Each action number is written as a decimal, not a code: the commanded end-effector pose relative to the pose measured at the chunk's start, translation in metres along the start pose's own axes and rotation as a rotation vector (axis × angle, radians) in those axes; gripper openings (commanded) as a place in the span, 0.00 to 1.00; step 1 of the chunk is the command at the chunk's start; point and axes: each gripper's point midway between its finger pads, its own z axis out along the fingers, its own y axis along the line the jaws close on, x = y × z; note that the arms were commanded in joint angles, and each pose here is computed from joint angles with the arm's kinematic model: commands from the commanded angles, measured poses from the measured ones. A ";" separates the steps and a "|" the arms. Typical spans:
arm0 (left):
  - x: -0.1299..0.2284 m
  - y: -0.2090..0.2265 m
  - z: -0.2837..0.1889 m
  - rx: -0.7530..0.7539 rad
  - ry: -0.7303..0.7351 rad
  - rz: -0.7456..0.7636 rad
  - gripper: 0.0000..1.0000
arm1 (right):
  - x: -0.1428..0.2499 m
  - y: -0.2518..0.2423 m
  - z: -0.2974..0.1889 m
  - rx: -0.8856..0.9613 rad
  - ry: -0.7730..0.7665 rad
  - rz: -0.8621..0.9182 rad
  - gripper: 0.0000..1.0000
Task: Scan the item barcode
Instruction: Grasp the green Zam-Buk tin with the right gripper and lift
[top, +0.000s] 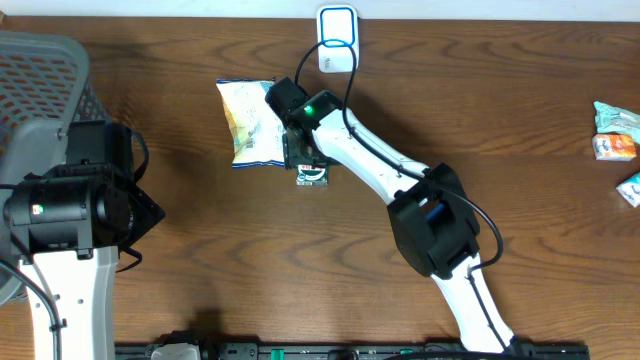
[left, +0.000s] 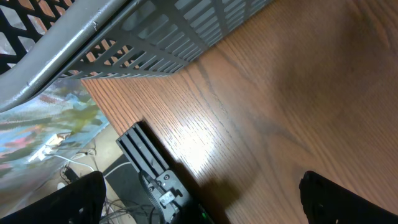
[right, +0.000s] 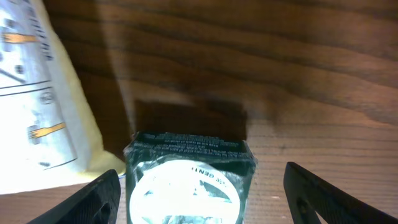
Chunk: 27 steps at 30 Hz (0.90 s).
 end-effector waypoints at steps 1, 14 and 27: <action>0.000 0.002 -0.001 -0.004 0.000 -0.016 0.98 | 0.009 -0.001 0.016 0.019 0.036 0.015 0.78; 0.000 0.002 -0.001 -0.004 0.000 -0.016 0.97 | 0.010 -0.023 0.027 0.055 0.085 0.045 0.69; 0.000 0.002 -0.001 -0.004 -0.001 -0.016 0.98 | 0.023 -0.037 0.027 -0.025 0.233 0.091 0.76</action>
